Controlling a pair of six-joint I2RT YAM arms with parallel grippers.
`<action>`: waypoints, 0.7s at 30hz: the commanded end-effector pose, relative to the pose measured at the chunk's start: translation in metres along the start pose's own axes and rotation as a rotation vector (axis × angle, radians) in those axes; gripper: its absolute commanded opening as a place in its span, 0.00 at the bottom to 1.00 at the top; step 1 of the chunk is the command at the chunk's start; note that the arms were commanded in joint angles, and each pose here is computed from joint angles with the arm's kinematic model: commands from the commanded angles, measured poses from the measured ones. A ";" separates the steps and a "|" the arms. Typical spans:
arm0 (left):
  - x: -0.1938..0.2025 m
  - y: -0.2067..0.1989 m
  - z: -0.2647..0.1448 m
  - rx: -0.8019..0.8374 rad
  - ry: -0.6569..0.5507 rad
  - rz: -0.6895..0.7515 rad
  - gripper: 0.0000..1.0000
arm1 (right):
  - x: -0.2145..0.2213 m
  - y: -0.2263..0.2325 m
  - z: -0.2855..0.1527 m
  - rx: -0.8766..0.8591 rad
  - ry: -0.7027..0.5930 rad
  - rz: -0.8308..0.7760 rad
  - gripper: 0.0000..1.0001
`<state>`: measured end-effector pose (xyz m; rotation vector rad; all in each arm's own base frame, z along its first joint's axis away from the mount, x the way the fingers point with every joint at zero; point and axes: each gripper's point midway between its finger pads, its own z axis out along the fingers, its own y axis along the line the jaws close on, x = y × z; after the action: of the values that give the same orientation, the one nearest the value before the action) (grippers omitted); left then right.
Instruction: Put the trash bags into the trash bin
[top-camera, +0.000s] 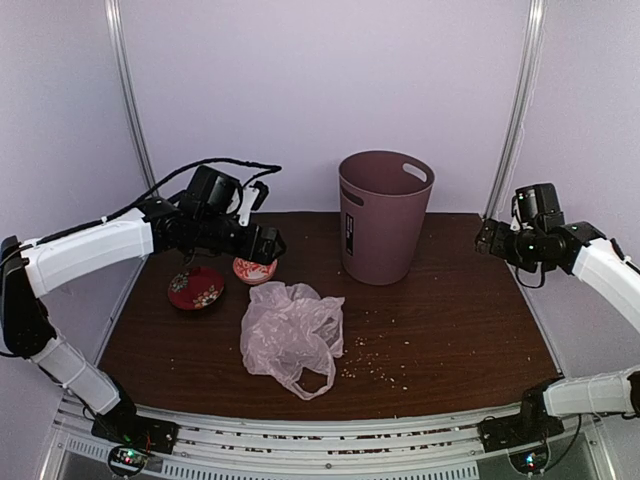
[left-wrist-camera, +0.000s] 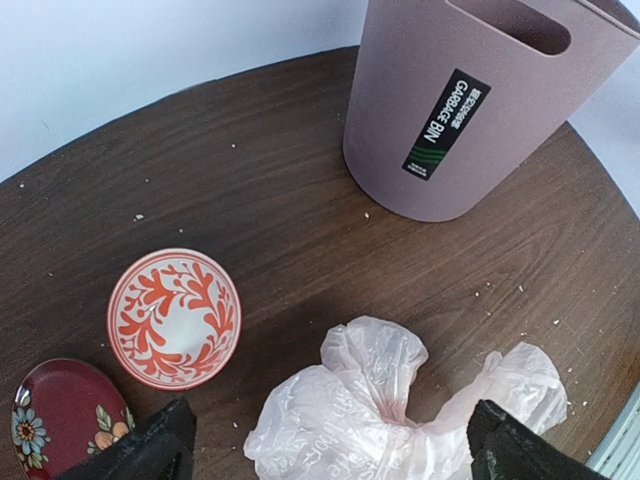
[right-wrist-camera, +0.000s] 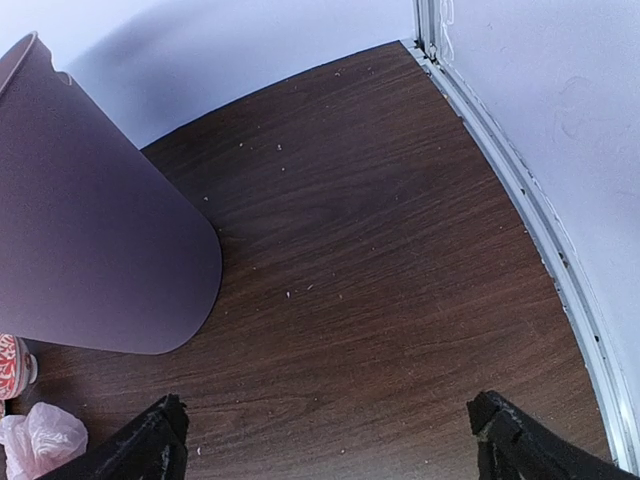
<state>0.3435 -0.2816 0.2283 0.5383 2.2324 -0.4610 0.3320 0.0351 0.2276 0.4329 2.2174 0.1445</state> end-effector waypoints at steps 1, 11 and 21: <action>0.004 -0.005 0.006 0.049 0.021 -0.008 0.98 | -0.010 0.007 -0.004 -0.039 -0.030 0.001 1.00; 0.061 -0.053 -0.010 0.266 0.144 0.028 0.97 | 0.033 0.080 -0.024 -0.413 0.063 -0.148 0.90; 0.084 -0.049 -0.013 0.209 0.206 -0.012 0.94 | 0.017 0.168 -0.042 -0.451 0.047 -0.256 0.82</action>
<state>0.2527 -0.3030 0.1736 0.7923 2.3961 -0.7076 0.3083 0.1913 0.2371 -0.1583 2.2733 0.5295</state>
